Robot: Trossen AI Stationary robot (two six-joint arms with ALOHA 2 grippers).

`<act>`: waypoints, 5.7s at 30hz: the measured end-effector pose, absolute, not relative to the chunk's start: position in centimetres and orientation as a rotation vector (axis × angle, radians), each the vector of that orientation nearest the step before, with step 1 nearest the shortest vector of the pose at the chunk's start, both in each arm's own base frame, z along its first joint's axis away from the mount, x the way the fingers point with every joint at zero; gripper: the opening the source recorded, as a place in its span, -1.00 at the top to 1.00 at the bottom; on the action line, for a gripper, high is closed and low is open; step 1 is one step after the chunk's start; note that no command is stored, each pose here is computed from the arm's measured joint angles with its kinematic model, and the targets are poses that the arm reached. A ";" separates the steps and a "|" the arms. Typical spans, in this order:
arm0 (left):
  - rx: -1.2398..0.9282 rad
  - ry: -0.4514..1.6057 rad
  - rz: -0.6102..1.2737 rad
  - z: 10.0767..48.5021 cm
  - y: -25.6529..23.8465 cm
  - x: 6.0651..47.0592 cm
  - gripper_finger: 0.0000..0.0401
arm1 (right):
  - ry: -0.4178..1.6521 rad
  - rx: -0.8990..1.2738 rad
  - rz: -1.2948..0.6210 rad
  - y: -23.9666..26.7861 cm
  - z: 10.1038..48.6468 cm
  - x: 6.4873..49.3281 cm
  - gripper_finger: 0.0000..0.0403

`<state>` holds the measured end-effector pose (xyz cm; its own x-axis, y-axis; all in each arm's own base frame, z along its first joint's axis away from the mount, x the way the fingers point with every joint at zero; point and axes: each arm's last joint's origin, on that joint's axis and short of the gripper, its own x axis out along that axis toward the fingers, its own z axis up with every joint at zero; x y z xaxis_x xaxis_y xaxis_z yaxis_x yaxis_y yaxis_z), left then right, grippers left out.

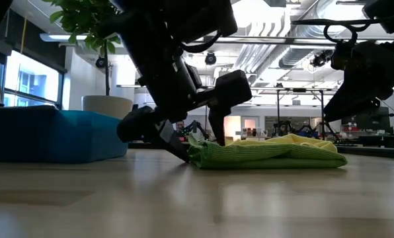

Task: Fold microfiber towels
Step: Stack the green microfiber towel on top of the gray microfiber towel in the blue bin, then fold the yellow towel on the table

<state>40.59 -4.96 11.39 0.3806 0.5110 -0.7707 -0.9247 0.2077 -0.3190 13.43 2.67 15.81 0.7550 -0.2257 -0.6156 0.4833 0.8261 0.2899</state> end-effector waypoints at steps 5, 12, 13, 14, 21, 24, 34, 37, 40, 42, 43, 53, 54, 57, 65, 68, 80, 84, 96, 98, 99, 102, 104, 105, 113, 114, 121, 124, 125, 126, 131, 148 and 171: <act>-0.782 0.595 1.066 11.2 -4.8 40.6 -0.14 | 0.600 0.456 -0.401 2.7 15.8 13.4 0.18; -0.716 0.620 1.066 10.7 -3.9 40.8 0.27 | 0.599 0.457 -0.401 2.7 15.8 13.4 0.18; -0.713 0.619 1.069 10.7 -3.8 40.8 0.34 | 0.599 0.457 -0.401 2.7 15.8 13.4 0.18; -0.709 0.620 1.070 10.6 -3.8 40.8 0.40 | 0.600 0.457 -0.401 2.7 15.8 13.4 0.18; -0.649 0.654 1.045 10.6 -3.8 40.8 0.80 | 0.600 0.457 -0.402 2.7 15.8 13.4 0.18; -0.616 0.691 1.000 10.9 -3.9 41.2 0.94 | 0.600 0.456 -0.401 2.7 15.8 13.4 0.18; -0.559 0.881 0.839 15.3 -3.6 41.6 0.96 | 0.602 0.456 -0.402 2.7 15.8 13.4 0.18; -0.514 0.987 0.823 17.3 -3.5 40.6 0.96 | 0.605 0.453 -0.405 2.7 15.8 13.4 0.18; -0.467 1.069 0.806 19.8 -3.5 39.2 0.95 | 0.608 0.451 -0.406 2.7 15.7 13.4 0.18; -0.447 1.110 0.802 21.4 -3.5 38.1 0.95 | 0.619 0.446 -0.410 2.6 15.6 13.3 0.18; -0.449 1.127 0.799 22.3 -3.5 37.5 0.95 | 0.616 0.448 -0.408 2.7 15.7 13.4 0.18; -0.452 1.358 1.005 27.5 -3.6 30.2 0.95 | 0.637 0.439 -0.413 2.7 15.5 13.4 0.18; -0.463 1.353 1.036 27.8 -3.7 29.8 0.95 | 0.649 0.433 -0.417 2.6 15.4 13.2 0.18; -0.479 1.344 1.083 28.2 -3.9 29.0 0.95 | 0.650 0.432 -0.417 2.6 15.4 13.3 0.18; -0.488 1.308 1.190 27.2 -3.7 26.0 0.95 | 0.664 0.426 -0.421 2.6 15.2 13.3 0.18; -0.503 1.295 1.239 26.5 -3.5 24.9 0.95 | 0.661 0.428 -0.419 2.6 15.2 13.3 0.18; -0.680 1.173 1.382 26.2 -2.9 19.8 0.95 | 0.657 0.432 -0.414 2.7 15.3 13.3 0.18; -0.729 1.164 1.416 25.6 -3.2 18.0 0.95 | 0.663 0.430 -0.416 2.7 15.2 13.3 0.18; -0.792 1.118 1.497 24.2 -5.0 16.2 0.80 | 0.662 0.429 -0.416 2.6 15.2 13.3 0.18; -0.788 1.104 1.496 24.2 -5.1 16.2 0.68 | 0.662 0.430 -0.416 2.7 15.2 13.3 0.18; -0.780 1.096 1.492 24.2 -5.2 16.2 0.61 | 0.662 0.430 -0.417 2.6 15.2 13.3 0.18; -0.734 1.059 1.457 24.4 -5.5 16.2 0.35 | 0.662 0.429 -0.417 2.6 15.2 13.3 0.18; -0.702 1.014 1.424 24.8 -5.7 16.3 0.17 | 0.662 0.429 -0.417 2.6 15.2 13.3 0.18; -0.688 0.984 1.406 25.1 -5.8 16.4 0.09 | 0.662 0.429 -0.417 2.6 15.2 13.3 0.18; -0.671 0.662 1.127 26.4 -7.0 19.3 -0.21 | 0.662 0.429 -0.417 2.6 15.2 13.3 0.18; -0.663 0.632 1.079 26.5 -7.2 19.9 -0.20 | 0.662 0.429 -0.417 2.6 15.2 13.3 0.18; -0.512 0.532 0.769 26.5 -9.1 24.4 -0.14 | 0.662 0.429 -0.417 2.6 15.2 13.3 0.18; -0.442 0.501 0.676 26.3 -9.9 26.1 -0.14 | 0.662 0.429 -0.417 2.6 15.2 13.3 0.18; -0.422 0.488 0.652 26.3 -10.1 26.6 -0.14 | 0.662 0.429 -0.417 2.6 15.2 13.3 0.18; -0.404 0.474 0.632 26.2 -10.2 27.1 -0.14 | 0.662 0.429 -0.417 2.6 15.2 13.3 0.18; -0.371 0.394 0.573 25.9 -10.6 29.5 -0.13 | 0.662 0.429 -0.417 2.6 15.2 13.3 0.18; -0.359 0.346 0.610 25.4 -8.9 31.3 -0.13 | 0.254 0.598 -0.685 2.1 17.0 14.2 0.18; -0.306 0.358 0.699 25.4 -5.1 32.2 -0.13 | 0.048 0.356 -0.891 -1.4 19.4 15.4 0.18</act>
<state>32.16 -5.15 25.44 0.7094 0.5678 -0.4175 -0.6708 0.7257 -0.1528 15.45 -1.37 19.44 0.6317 -0.7522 -0.1875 0.7679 0.5740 0.2842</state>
